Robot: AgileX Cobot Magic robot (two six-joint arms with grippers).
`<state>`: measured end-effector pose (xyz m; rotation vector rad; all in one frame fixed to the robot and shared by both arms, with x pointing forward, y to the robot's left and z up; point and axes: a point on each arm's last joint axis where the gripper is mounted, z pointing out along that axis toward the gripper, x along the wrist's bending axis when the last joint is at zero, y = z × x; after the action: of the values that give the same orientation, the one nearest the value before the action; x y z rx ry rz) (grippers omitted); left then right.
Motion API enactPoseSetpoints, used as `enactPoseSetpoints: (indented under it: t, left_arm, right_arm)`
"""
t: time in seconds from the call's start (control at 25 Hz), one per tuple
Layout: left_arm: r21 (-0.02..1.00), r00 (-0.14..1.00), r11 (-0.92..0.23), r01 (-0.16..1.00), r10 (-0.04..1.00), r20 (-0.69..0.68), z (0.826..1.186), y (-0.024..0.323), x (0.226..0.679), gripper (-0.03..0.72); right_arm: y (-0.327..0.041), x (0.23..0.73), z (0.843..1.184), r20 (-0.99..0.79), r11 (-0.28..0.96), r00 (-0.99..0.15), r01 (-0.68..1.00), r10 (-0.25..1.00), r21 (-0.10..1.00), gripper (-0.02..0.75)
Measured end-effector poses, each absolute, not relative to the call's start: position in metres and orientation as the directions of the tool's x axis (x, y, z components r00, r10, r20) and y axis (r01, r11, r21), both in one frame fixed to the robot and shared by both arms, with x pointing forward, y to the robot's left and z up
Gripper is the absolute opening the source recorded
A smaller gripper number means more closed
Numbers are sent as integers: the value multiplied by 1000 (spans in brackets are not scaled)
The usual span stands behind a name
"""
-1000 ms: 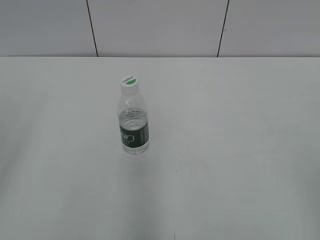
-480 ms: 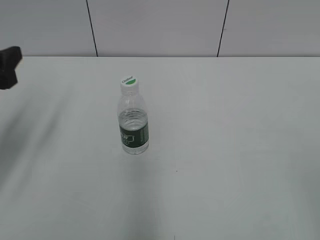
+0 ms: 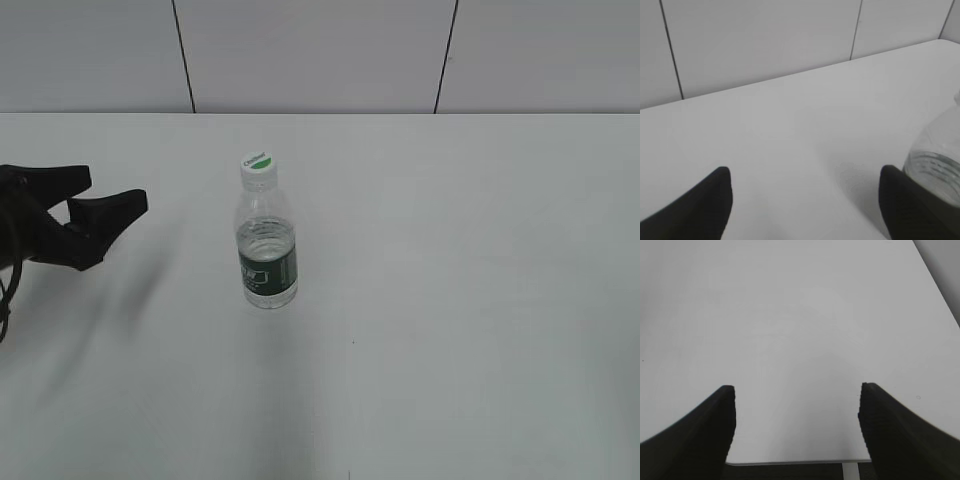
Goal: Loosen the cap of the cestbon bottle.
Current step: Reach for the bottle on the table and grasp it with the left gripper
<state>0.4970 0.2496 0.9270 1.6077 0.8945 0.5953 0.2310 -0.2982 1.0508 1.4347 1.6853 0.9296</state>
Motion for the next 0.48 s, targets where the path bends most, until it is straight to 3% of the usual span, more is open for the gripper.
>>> enactPoseSetpoints:
  t: [0.12, 0.24, 0.48]
  left_arm:
    - [964, 617, -25, 265, 772, -149, 905, 262, 500, 543]
    - [950, 705, -78, 302, 689, -168, 884, 261, 507, 543]
    - [949, 847, -179, 260, 514, -135, 859, 247, 530, 543]
  right_arm:
    - [-298, 231, 1051, -72, 119, -117, 468, 991, 876, 588]
    - [-298, 231, 1051, -71, 118, -118, 468, 991, 876, 588]
    - [-299, 231, 1051, -75, 120, -114, 468, 991, 876, 588]
